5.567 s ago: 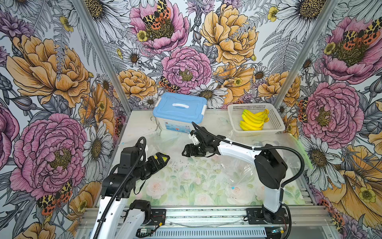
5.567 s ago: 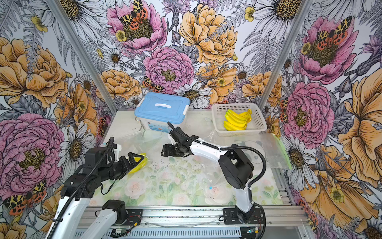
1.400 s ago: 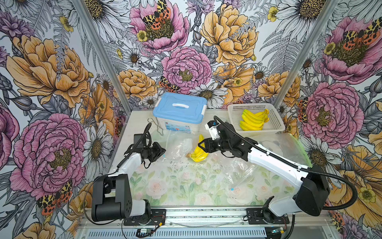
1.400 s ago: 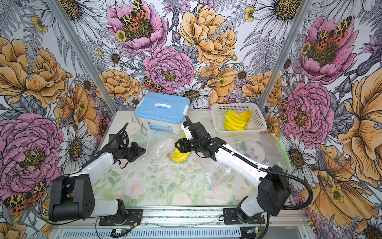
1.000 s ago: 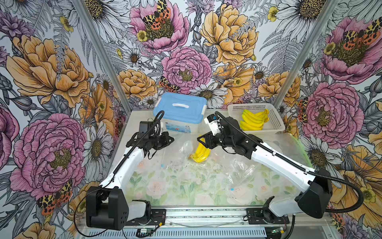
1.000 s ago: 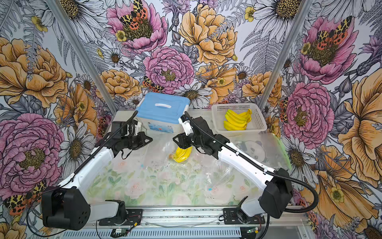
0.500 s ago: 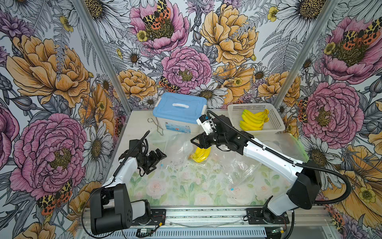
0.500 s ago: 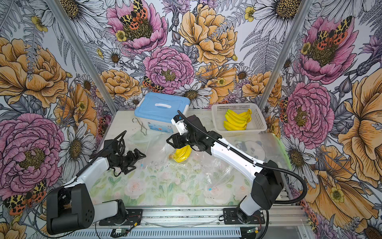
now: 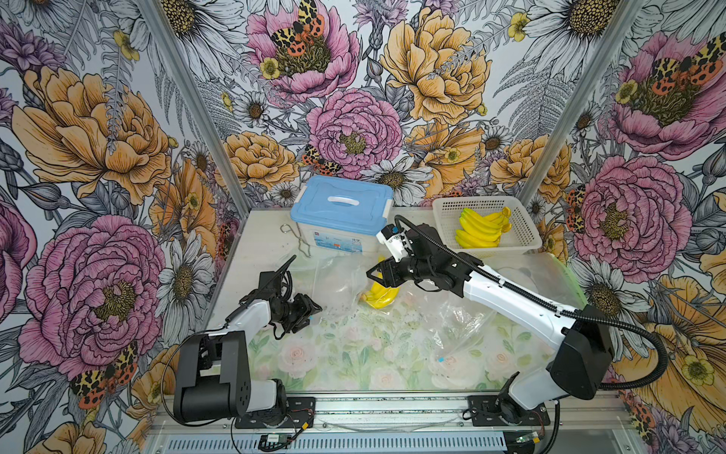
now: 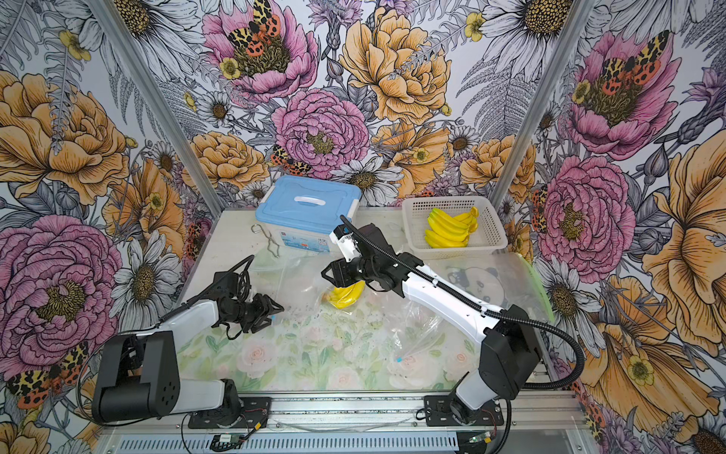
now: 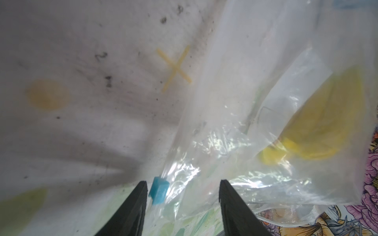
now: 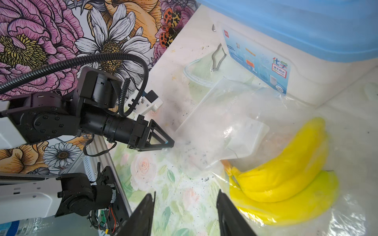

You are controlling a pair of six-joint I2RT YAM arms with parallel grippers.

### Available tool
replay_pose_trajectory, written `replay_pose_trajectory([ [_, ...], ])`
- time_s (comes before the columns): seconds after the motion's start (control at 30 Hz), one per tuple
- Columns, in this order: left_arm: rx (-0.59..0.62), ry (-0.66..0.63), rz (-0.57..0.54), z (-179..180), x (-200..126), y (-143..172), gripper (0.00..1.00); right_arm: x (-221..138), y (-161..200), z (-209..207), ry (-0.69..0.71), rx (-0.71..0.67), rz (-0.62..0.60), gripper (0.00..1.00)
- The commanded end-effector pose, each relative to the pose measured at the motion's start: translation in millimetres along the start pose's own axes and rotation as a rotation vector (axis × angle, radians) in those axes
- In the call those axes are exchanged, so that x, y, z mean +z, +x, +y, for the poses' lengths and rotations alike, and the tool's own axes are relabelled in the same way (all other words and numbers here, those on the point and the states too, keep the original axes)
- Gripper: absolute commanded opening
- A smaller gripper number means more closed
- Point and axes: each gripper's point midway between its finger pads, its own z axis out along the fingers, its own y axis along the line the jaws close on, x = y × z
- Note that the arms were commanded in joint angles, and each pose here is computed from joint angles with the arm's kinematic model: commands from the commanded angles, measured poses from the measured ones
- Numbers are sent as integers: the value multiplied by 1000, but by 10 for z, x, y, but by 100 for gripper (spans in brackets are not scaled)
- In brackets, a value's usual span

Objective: Open the zip-top bag and take out the banana
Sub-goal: Pick up the zipper food storage bag at the center of the board.

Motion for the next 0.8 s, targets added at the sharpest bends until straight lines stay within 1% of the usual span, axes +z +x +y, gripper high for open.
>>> replay_pose_trajectory([
  [0.0, 7, 32, -31, -74, -5, -43, 56, -174, -88, 61, -1, -22, -53, 53],
  [0.1, 4, 44, -53, -106, -55, -44, 43, -205, -58, 53, 5, -12, -55, 53],
  [0.13, 7, 49, -57, -120, -69, -44, 36, -218, -57, 63, 4, -11, -58, 53],
  [0.2, 15, 64, -57, -159, -86, -37, 28, -247, -59, 70, 8, -10, -65, 53],
  [0.27, 20, 82, -56, -207, -111, -41, 17, -282, -77, 87, 11, -13, -75, 53],
  [0.33, 43, 100, -64, -299, -161, -59, 4, -333, -100, 104, 13, -19, -90, 53],
  [0.37, 68, 99, -69, -355, -193, -59, 0, -355, -106, 112, 14, -21, -95, 53],
  [0.4, 107, 87, -75, -429, -243, -57, 0, -377, -111, 119, 14, -27, -100, 53],
  [0.47, 233, 35, -91, -623, -354, -40, 0, -431, -129, 153, 9, -52, -112, 52],
  [0.53, 383, -34, -99, -844, -457, 29, 0, -516, -170, 171, 14, -85, -135, 51],
  [0.63, 550, -110, -130, -1158, -594, 102, 0, -666, -268, 187, 32, -123, -182, 50],
  [0.77, 761, -194, -199, -1559, -816, 206, 0, -878, -373, 309, 24, -231, -236, 49],
])
